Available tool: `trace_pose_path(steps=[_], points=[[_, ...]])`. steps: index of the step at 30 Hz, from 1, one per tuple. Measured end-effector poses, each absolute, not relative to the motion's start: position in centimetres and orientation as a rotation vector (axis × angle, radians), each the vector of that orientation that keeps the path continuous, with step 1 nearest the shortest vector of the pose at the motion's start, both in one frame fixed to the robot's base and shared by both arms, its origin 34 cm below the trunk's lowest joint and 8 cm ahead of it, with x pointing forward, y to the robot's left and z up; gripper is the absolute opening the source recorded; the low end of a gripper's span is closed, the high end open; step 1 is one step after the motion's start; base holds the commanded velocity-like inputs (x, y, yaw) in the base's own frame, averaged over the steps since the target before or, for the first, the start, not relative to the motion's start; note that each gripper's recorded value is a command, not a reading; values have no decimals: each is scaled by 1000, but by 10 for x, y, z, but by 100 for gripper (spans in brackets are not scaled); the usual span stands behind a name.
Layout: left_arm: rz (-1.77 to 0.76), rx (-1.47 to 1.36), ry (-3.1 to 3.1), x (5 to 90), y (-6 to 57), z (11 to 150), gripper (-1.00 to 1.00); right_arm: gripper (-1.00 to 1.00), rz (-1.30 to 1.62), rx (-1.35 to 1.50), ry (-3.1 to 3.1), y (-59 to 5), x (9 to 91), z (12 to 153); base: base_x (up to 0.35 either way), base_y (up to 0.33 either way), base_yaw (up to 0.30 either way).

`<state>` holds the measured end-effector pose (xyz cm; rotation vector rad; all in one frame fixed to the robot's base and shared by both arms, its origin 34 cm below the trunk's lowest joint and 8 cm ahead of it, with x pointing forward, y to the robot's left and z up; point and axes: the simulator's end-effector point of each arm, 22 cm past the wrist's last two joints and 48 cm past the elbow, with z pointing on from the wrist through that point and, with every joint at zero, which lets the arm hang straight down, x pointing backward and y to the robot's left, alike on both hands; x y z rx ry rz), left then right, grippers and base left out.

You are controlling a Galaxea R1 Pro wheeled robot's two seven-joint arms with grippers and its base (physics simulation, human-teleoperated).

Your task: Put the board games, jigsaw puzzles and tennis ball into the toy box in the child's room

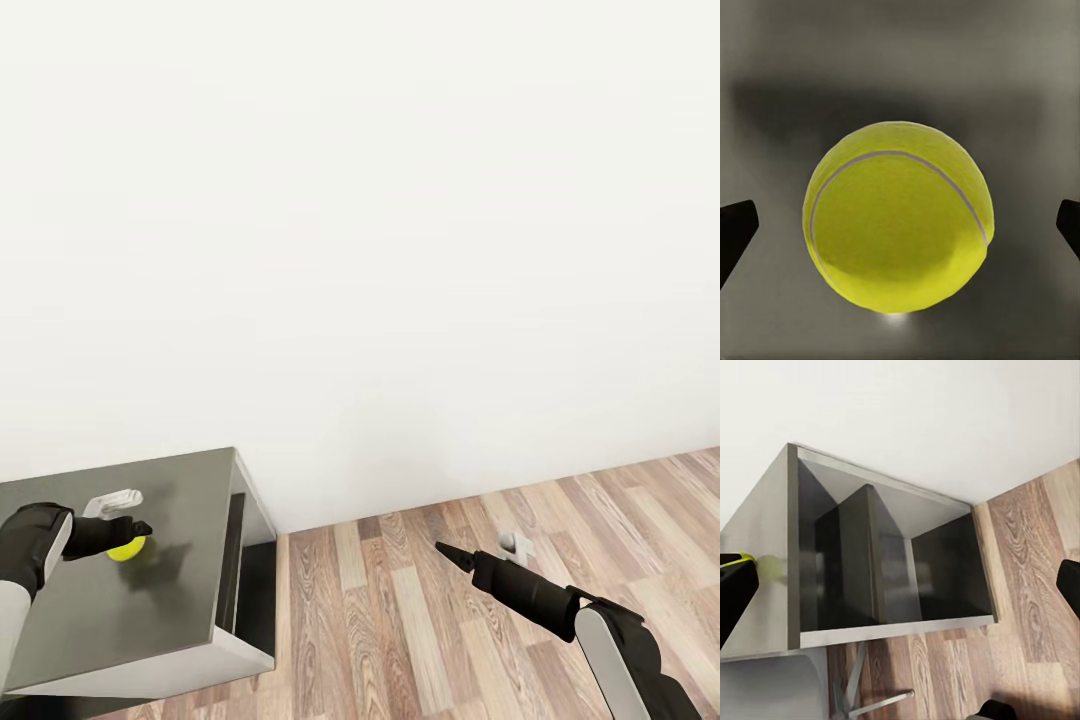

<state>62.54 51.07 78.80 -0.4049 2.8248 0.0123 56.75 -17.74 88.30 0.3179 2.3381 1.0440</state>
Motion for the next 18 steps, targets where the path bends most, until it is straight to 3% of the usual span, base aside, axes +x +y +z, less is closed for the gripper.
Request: trace_pose_path(steps=[18], points=[[13,-405,2830,624,511,786,100,100,1045,320,2341,-177,567,881,0,0,0]])
